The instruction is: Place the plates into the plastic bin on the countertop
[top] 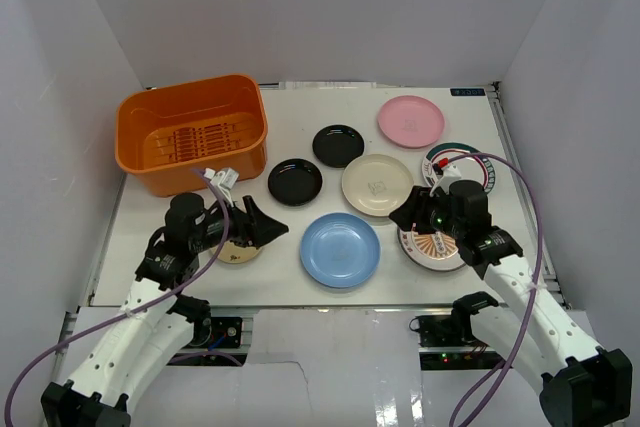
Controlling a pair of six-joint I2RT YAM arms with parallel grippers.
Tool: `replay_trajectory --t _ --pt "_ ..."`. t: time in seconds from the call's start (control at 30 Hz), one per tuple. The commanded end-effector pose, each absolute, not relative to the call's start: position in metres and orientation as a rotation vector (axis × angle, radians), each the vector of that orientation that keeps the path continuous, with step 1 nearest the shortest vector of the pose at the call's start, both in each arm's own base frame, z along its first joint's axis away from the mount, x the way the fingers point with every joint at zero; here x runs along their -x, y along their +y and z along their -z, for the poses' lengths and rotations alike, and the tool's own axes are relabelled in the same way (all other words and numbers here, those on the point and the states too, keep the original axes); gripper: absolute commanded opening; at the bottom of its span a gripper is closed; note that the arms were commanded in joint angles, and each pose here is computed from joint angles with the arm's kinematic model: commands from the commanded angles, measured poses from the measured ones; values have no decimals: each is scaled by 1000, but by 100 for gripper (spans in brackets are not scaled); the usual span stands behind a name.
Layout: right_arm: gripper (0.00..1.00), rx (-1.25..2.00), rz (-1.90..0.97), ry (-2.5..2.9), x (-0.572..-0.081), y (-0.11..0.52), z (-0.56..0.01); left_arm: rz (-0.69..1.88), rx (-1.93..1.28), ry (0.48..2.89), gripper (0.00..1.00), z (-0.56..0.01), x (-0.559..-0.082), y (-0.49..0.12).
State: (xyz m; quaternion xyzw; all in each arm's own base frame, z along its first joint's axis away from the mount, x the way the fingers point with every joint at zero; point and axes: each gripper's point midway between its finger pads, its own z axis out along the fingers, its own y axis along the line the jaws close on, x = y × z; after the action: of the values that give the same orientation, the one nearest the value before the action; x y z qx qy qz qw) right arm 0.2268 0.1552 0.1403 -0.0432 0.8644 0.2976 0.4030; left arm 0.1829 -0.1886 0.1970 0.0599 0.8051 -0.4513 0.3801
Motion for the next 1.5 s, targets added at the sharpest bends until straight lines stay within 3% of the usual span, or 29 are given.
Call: replay_trajectory --t 0.0,0.23,0.37,0.5,1.07,1.47 --pt "57 119 -694 2146 -238 151 -151 1195 -172 2036 89 -199 -182 -194" --pt "57 105 -596 2142 -253 143 -155 1297 -166 2022 88 -193 -180 -205" --pt "52 90 -510 2132 -264 133 -161 1205 -125 2057 68 -181 -187 -205" --pt "51 94 -532 2111 -265 136 -167 1046 -74 2148 62 -158 -195 -203" --pt "51 131 -587 2135 -253 142 -143 529 -82 2350 59 -81 -204 -231" --pt "51 150 -647 2135 -244 149 -133 454 -94 2401 41 -44 -212 -239"
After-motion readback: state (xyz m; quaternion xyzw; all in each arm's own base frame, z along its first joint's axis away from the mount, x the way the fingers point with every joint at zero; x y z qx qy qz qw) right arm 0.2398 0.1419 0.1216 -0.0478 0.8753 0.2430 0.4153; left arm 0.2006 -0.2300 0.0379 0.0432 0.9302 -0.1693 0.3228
